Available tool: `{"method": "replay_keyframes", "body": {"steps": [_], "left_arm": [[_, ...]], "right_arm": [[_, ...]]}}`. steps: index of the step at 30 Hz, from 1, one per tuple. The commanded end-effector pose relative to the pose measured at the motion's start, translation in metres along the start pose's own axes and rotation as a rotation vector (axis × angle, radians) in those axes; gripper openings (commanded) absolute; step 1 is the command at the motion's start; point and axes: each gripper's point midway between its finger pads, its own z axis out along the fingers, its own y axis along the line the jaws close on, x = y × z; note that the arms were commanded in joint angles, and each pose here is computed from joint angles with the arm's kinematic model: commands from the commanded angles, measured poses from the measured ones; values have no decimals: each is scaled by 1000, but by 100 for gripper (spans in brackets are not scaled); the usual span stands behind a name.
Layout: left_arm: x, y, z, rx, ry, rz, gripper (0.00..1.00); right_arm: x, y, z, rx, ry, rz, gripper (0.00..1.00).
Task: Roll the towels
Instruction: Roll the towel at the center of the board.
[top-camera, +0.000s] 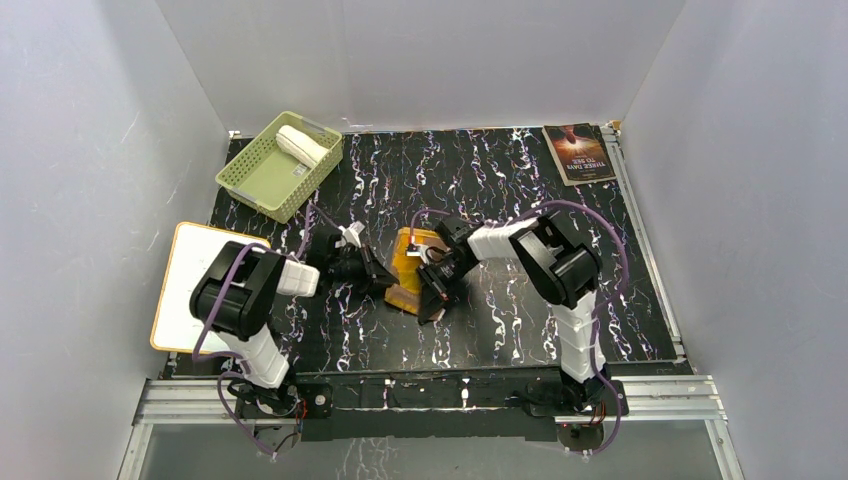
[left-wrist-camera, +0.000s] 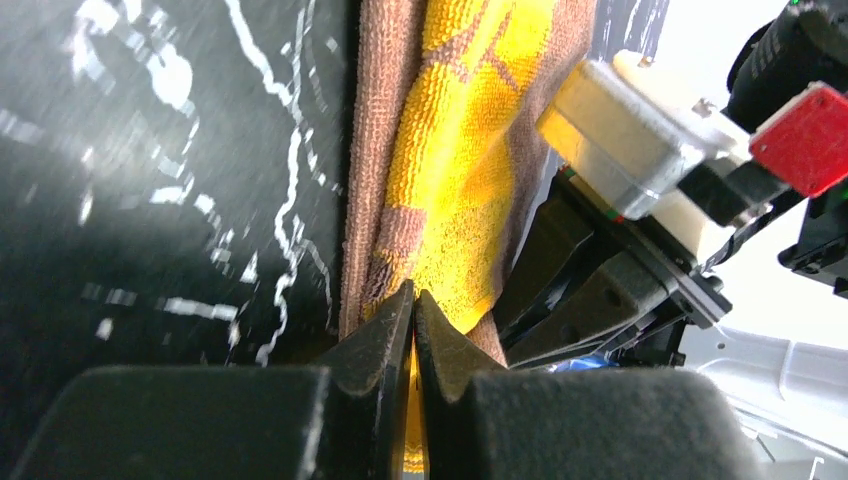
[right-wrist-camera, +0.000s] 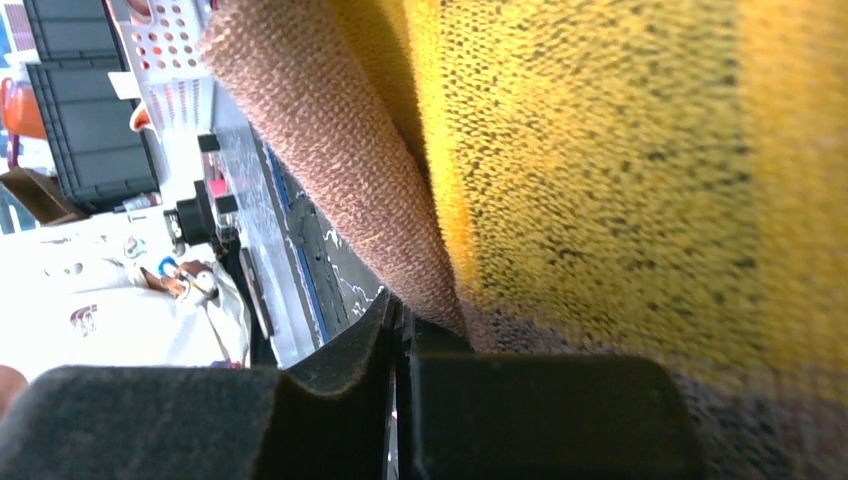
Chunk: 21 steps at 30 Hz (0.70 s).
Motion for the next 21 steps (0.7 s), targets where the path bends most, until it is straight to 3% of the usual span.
{"method": "replay_keyframes", "body": {"steps": [1,11,16,17,21], "left_arm": [[12,40,-13,-167,-90,-100,6],[5,20,-15,-130,-85,-84,10],[-16,4,-24,-166,-107,11,14],[-20,1,-25,-172,-109,22,14],[-28,1,-27,-186,-126,27,14]], "right_arm": [[9,-40,-5,156,113,-78,0],[-17,-22,1,98,217,-189,0],[-26,4,7,62,235,-252,0],[-30,12,6,50,225,-270,2],[-48,47,-8,38,174,-348,27]]}}
